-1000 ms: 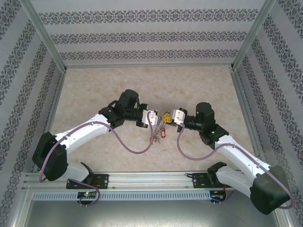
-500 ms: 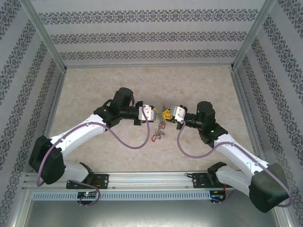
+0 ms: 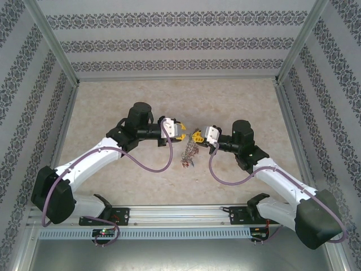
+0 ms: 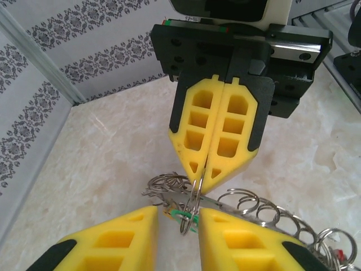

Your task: Put the keys on the keyring

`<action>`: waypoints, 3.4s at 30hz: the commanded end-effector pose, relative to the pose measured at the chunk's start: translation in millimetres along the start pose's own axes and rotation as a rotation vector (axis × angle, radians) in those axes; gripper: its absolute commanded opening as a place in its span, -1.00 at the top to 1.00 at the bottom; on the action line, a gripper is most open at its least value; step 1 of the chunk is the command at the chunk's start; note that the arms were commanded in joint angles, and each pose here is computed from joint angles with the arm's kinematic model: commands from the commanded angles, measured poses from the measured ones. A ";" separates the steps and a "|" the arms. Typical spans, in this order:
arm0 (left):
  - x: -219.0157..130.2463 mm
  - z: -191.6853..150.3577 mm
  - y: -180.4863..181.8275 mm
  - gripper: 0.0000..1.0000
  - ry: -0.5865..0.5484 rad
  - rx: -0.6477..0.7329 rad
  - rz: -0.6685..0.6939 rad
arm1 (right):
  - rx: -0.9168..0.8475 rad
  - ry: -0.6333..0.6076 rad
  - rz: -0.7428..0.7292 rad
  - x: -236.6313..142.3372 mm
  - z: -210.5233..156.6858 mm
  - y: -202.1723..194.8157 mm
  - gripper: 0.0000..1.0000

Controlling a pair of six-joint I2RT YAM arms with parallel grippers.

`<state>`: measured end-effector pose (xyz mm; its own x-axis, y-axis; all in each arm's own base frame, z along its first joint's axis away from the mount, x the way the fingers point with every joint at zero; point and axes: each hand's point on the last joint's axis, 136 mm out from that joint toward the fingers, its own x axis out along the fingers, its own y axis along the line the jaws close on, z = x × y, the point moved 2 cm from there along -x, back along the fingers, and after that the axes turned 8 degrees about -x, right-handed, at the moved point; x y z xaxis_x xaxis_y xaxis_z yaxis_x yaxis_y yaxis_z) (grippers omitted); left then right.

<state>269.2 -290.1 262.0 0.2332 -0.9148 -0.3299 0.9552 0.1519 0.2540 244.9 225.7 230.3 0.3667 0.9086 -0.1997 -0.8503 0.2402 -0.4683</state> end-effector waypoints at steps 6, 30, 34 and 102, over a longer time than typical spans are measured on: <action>9.7 9.7 6.1 0.50 -0.072 -0.040 -0.041 | -0.065 -0.106 -0.013 2.3 35.0 -16.2 1.00; 4.0 -25.7 14.5 1.00 0.177 -0.019 0.033 | -0.043 0.100 0.177 14.6 -13.1 13.5 0.59; 0.8 -33.0 13.9 1.00 0.251 0.003 0.018 | -0.031 0.140 0.227 16.0 -17.4 15.9 0.51; -22.7 -17.3 22.4 0.29 0.089 -0.244 -0.133 | 0.145 -0.138 0.165 41.4 30.6 -29.0 1.00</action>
<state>294.3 -258.7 268.1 0.1514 -0.8978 -0.4135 0.9867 0.1624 0.0086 276.2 258.6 237.6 0.2004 0.9585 -0.2028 -0.9618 0.1531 -0.2270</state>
